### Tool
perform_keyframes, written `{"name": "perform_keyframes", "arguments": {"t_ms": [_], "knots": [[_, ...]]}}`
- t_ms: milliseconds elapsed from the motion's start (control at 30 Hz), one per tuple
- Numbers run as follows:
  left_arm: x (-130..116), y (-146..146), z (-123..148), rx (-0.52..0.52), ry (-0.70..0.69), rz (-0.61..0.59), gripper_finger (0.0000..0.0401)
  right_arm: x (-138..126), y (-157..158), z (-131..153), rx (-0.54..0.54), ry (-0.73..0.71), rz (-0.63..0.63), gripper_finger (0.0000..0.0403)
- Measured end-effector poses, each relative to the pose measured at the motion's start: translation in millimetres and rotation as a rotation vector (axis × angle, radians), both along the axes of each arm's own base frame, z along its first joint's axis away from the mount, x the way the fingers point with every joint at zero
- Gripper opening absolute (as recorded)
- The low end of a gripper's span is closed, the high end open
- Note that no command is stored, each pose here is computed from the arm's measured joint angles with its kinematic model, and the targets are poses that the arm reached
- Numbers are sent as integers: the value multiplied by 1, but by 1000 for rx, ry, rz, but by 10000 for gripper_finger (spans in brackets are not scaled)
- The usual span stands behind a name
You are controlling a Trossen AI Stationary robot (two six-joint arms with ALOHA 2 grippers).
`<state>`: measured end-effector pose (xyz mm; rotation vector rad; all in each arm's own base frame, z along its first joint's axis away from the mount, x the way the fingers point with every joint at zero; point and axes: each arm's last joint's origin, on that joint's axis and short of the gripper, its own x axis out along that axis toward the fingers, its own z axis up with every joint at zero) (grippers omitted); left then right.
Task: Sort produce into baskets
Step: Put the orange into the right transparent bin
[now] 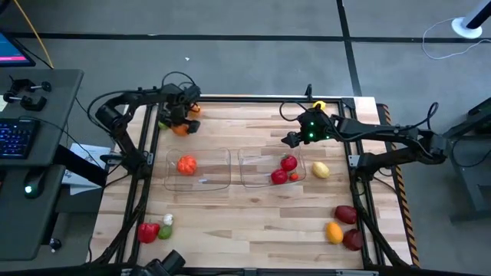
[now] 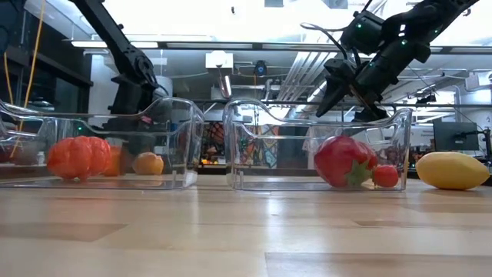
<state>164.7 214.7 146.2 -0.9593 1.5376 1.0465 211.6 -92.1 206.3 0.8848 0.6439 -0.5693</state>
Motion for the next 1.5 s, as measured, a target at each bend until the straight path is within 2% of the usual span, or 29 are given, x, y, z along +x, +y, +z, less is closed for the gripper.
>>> {"name": "perform_keyframes", "arguments": {"t_ms": [167,400,533,667,833,1000,1100,1200,1333,1500], "knots": [[8,-3,-2,38,-19,-60,384,0,0,0,3,-4,-3,369],[16,6,15,157,-112,-60,335,6,-2,14,-14,-52,35,369],[20,1,24,153,-181,-75,327,13,-3,39,-38,-132,101,369],[38,-13,55,240,-425,-166,326,14,-2,81,-135,-253,180,369],[77,-51,110,404,-871,-333,324,3,2,125,-262,-315,220,369],[117,-114,140,467,-1148,-589,323,-10,7,145,-292,-286,209,369],[138,-152,141,508,-1216,-753,331,-14,8,146,-299,-258,187,369],[154,-180,135,588,-1225,-908,342,-16,8,144,-293,-235,176,369],[164,-201,133,598,-1283,-965,350,-17,8,142,-271,-205,145,369],[174,-210,127,637,-1303,-1023,353,-18,8,141,-268,-197,141,369]]}}
